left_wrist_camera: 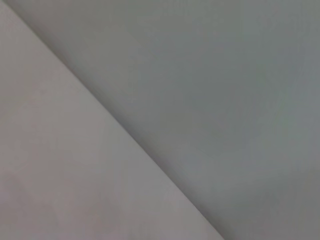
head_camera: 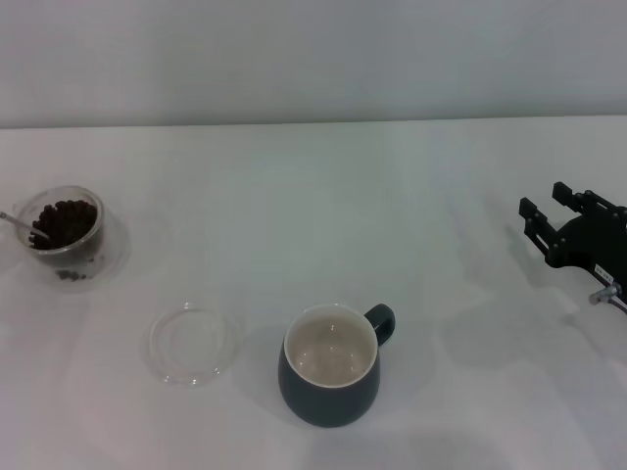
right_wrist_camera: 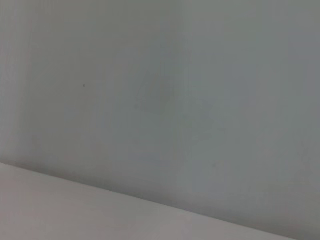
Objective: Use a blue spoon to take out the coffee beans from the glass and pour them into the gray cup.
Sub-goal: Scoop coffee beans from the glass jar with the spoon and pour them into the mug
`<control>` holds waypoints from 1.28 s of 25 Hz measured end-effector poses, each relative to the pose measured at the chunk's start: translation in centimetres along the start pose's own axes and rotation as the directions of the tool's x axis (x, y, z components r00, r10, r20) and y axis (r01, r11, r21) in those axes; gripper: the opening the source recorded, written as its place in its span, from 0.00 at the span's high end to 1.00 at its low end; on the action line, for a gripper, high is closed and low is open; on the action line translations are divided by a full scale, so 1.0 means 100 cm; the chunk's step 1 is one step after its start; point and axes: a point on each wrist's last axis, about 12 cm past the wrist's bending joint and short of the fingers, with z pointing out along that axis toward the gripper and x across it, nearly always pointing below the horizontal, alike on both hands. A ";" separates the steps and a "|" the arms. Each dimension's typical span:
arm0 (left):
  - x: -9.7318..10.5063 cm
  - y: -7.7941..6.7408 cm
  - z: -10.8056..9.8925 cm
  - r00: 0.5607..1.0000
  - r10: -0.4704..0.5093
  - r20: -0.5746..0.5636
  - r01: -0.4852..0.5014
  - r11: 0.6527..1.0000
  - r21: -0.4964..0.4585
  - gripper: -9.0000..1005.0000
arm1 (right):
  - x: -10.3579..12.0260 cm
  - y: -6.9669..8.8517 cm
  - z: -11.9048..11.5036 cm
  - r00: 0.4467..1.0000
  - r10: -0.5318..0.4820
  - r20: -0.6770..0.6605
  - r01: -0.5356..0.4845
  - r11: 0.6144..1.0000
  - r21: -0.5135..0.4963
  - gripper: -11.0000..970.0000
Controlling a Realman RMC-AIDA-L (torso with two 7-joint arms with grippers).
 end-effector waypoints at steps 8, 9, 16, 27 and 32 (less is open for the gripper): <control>0.005 0.004 -0.008 0.999 -0.050 0.013 0.049 0.998 0.027 0.87 | 0.001 0.000 -0.001 1.000 -0.013 -0.003 0.013 1.000 0.001 0.48; 0.005 0.005 -0.008 0.999 -0.051 0.014 0.051 0.998 0.029 0.87 | 0.001 0.000 -0.001 1.000 -0.014 -0.004 0.014 1.000 0.002 0.48; 0.009 0.005 -0.011 0.997 -0.074 0.019 0.073 0.996 0.052 0.87 | 0.002 -0.001 -0.002 1.000 -0.014 -0.007 0.015 1.000 0.005 0.48; 0.015 0.017 -0.032 0.990 -0.119 0.072 0.111 0.989 0.098 0.87 | 0.002 -0.001 -0.003 1.000 -0.023 -0.008 0.023 1.000 0.006 0.48; 0.020 0.021 -0.039 0.989 -0.123 0.088 0.112 0.987 0.115 0.86 | 0.002 -0.002 -0.003 1.000 -0.024 -0.008 0.024 1.000 0.006 0.48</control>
